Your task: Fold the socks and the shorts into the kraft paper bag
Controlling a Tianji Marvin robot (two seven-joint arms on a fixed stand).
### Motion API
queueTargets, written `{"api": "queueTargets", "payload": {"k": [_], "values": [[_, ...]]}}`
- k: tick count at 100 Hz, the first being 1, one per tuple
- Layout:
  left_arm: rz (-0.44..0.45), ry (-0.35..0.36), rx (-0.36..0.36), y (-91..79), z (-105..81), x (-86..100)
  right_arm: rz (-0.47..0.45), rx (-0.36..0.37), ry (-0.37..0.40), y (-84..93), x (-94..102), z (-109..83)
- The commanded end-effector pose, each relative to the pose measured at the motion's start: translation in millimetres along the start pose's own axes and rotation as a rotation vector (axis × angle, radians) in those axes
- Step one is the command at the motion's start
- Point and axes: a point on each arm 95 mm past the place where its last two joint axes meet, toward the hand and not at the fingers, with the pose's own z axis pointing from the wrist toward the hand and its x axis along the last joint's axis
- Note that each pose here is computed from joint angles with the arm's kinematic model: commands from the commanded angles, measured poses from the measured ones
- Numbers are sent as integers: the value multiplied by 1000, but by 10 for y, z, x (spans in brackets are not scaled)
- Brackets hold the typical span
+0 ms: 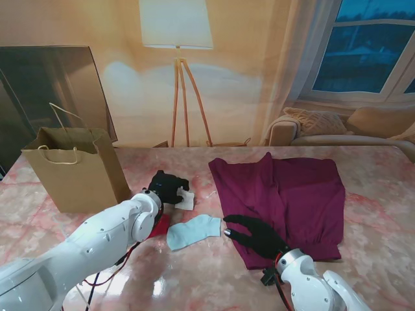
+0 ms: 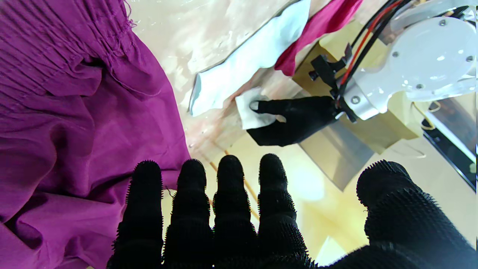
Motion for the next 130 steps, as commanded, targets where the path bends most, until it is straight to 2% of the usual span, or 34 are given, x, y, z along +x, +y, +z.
{"api": "queueTargets", "payload": {"k": [1,10,29,51,66,90,107,130], "values": [[-12,1,3,-15,-34,-8,0,8,3,-26,17,-15],[-26,0,45,-84,-82,8,-1,7,1,-25,16,-17],[-47,12,163,-354,-224,67,-5,1,1,-22,14,-19],[-45,9,327,-884,-517,125,-7,-5,3,-20,8,-19],[-10,-10,401,-1254,-732,81,-9,-15,4,-8,3,-27],[68,-85,485,-1790,-1096,-116,-11,-37,1,18,-12,-45],[128,-161,539,-2145,-1401,-338,-10,-39,1,24,-17,-44],[217,-275,558,-2484,-1773,-699,-11,-46,0,30,-18,-54]]}}
